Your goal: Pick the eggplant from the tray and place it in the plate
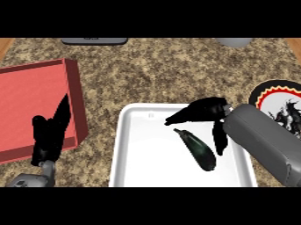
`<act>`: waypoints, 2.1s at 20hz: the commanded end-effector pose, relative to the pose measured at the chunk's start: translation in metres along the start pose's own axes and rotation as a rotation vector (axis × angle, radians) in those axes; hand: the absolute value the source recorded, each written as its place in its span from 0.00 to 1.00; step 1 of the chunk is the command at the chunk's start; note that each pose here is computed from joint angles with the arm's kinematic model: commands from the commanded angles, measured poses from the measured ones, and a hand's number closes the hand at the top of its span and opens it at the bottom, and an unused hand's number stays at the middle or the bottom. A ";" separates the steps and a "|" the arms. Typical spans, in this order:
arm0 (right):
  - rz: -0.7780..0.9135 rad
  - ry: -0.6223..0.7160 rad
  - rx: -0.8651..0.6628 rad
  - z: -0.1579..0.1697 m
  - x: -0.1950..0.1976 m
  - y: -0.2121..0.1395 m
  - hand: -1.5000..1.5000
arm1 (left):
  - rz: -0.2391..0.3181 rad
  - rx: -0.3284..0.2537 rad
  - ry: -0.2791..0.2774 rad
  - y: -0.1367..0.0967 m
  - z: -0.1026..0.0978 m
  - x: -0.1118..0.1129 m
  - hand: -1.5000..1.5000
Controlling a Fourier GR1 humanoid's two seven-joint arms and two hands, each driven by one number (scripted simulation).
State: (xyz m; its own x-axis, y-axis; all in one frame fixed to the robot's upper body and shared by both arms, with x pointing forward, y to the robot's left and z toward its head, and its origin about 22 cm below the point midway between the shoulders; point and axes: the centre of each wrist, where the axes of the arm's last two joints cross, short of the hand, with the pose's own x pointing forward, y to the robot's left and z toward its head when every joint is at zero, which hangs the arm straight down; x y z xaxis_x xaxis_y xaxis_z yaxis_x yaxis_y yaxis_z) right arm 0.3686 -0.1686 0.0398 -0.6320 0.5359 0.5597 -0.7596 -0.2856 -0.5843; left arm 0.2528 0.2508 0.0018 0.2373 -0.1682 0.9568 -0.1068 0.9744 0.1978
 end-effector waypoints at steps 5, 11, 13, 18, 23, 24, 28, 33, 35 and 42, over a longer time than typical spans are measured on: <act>-0.036 -0.039 0.090 -0.022 -0.009 0.014 0.00 | -0.005 -0.003 0.052 0.008 -0.001 -0.021 0.50; -0.040 -0.053 0.109 -0.033 -0.004 0.014 0.00 | -0.001 0.003 0.042 -0.015 -0.003 -0.012 0.50; -0.037 -0.059 0.109 -0.040 -0.003 0.018 0.00 | 0.007 -0.002 0.063 -0.001 -0.001 -0.015 0.50; 0.045 -0.078 0.110 -0.022 -0.008 0.011 1.00 | 0.000 -0.004 0.036 -0.002 -0.006 -0.006 0.50; 0.051 -0.125 0.032 -0.034 -0.012 0.035 1.00 | 0.001 -0.002 0.053 0.001 0.011 -0.023 0.50; 0.056 -0.115 0.044 -0.036 -0.012 0.022 1.00 | -0.002 -0.019 0.044 0.011 0.015 -0.005 0.50; 0.082 -0.110 -0.063 -0.031 -0.017 0.020 1.00 | 0.015 -0.005 0.059 0.004 0.012 -0.014 0.50; -0.107 0.401 -0.533 0.030 -0.063 0.047 1.00 | 0.009 0.094 0.097 0.021 0.013 -0.028 0.50; -0.135 0.544 -0.703 0.052 -0.071 0.044 1.00 | 0.015 0.099 0.096 0.018 0.018 -0.030 0.50; -0.032 0.660 -1.106 0.073 -0.040 0.033 1.00 | 0.016 0.080 0.094 0.013 0.016 -0.026 0.50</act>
State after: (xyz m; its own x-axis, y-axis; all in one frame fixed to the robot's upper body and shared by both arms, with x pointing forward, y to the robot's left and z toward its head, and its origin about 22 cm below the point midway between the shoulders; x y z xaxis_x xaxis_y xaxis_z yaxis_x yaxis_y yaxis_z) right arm 0.3689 -0.2505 0.0273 -0.2525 0.8949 0.3681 -0.2223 0.3165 -0.9222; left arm 0.2319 0.2742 -0.0042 0.2908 -0.1513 0.9448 -0.1980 0.9565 0.2141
